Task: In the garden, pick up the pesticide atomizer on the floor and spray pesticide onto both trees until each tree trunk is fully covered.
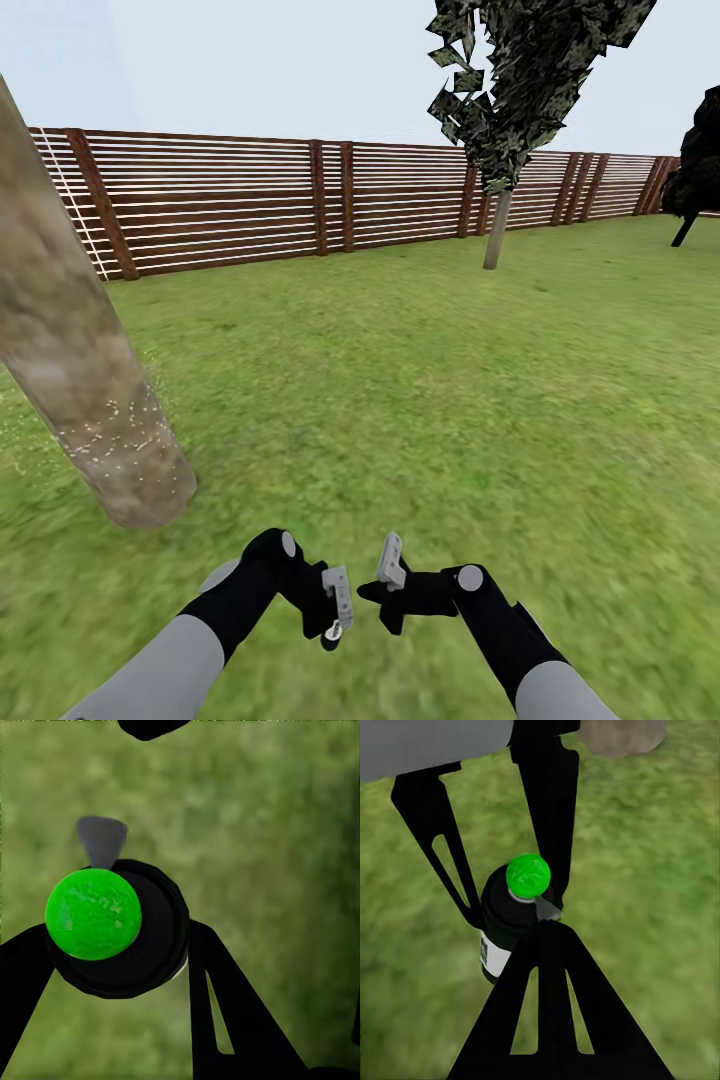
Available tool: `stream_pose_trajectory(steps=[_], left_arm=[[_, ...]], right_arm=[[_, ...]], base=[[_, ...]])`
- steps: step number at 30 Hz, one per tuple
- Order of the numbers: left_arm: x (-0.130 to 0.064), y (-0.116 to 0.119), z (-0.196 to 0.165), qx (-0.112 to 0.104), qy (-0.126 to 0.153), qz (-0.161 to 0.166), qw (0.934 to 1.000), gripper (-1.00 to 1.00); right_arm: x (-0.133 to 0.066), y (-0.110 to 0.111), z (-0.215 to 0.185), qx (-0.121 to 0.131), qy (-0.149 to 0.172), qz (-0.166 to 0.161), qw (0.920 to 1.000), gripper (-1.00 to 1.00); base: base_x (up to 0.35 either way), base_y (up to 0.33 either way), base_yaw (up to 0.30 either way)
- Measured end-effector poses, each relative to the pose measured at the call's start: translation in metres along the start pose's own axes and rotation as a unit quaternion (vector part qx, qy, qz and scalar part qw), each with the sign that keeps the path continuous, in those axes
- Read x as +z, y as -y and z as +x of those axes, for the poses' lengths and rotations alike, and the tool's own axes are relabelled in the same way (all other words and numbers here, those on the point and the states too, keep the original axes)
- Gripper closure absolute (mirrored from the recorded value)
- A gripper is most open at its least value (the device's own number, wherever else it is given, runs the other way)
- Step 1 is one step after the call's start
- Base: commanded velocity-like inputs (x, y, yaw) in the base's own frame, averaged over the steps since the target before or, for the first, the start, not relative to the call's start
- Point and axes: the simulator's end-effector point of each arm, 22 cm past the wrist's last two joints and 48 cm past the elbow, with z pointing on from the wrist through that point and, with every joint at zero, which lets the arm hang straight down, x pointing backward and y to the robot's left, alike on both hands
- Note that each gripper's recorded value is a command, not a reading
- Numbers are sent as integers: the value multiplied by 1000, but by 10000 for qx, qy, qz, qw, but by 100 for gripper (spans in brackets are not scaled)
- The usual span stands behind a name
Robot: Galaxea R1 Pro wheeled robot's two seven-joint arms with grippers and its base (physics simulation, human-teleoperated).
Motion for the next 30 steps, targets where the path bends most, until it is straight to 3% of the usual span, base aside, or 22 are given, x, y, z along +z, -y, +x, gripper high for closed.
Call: stream_pose_trajectory(steps=[30], left_arm=[[3, 10, -22, 71, 219, 126, 9997, 100]], right_arm=[[0, 0, 0, 6, -2, -2, 10000, 100]], base=[[0, 0, 0]])
